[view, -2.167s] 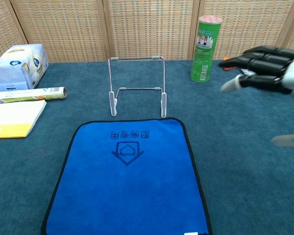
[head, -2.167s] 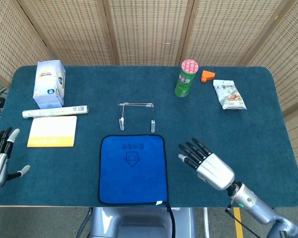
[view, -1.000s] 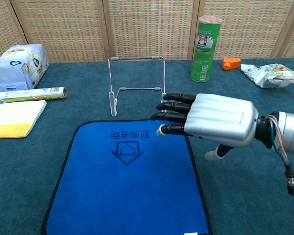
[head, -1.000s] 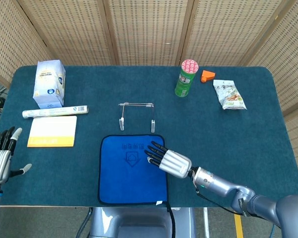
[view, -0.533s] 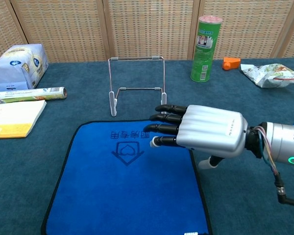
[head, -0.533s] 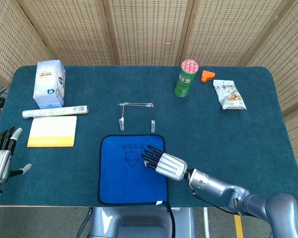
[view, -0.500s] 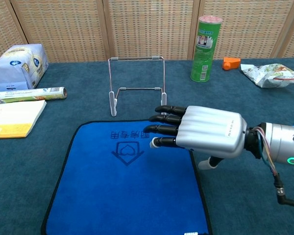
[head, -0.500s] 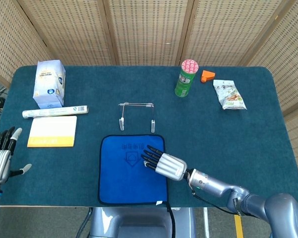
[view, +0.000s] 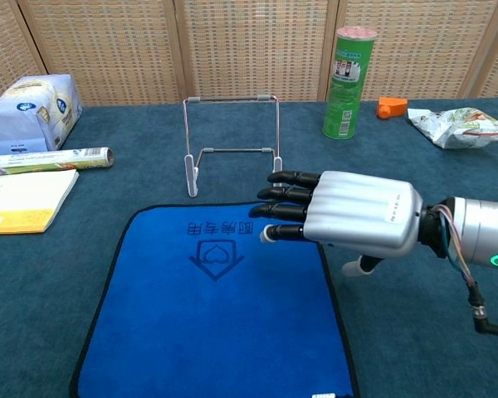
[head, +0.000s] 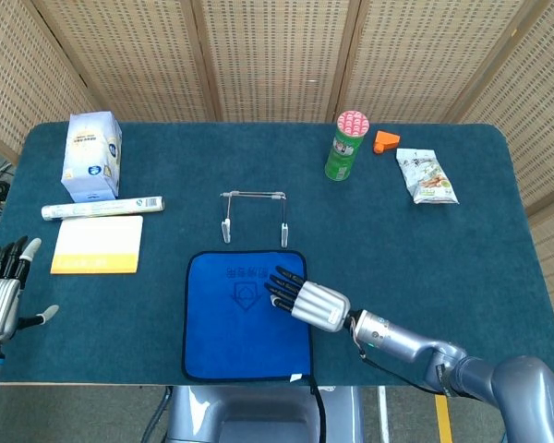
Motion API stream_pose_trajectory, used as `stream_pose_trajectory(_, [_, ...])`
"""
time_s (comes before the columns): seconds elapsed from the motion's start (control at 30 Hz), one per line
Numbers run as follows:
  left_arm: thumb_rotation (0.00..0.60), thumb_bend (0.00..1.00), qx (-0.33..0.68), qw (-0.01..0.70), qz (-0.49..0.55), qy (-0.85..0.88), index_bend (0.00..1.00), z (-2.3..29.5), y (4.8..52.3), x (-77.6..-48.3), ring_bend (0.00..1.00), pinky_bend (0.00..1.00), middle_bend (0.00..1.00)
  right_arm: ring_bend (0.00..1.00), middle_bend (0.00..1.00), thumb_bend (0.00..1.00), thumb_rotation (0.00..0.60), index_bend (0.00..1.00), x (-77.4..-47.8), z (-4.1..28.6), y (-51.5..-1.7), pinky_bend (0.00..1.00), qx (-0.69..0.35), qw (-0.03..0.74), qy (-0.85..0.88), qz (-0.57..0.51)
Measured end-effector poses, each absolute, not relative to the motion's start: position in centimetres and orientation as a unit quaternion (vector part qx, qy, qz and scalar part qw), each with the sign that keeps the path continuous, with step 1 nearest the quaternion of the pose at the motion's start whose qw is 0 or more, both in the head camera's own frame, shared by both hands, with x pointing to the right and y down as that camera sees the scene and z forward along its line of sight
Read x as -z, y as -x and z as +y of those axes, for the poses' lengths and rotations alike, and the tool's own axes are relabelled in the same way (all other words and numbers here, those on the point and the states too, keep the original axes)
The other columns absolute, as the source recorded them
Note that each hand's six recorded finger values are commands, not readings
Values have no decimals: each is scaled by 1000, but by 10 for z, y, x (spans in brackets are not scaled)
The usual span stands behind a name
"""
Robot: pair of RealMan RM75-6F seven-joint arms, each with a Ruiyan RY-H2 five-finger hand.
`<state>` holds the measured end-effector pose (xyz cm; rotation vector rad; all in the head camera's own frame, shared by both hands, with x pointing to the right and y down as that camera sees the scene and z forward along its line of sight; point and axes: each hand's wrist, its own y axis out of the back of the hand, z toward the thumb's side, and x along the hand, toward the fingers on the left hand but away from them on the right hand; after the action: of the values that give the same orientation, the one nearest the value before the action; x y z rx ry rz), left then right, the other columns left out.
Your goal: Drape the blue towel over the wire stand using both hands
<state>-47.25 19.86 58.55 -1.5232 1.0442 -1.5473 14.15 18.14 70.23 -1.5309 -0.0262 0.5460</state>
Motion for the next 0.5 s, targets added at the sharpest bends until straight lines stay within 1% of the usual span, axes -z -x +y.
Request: stream_pose_trajectory(0.5, [600,0,597,357,407,592,0,198,473,-584,0,0,0,0,100,0,600,197,-716,187,-137,50,-253,687,681,8])
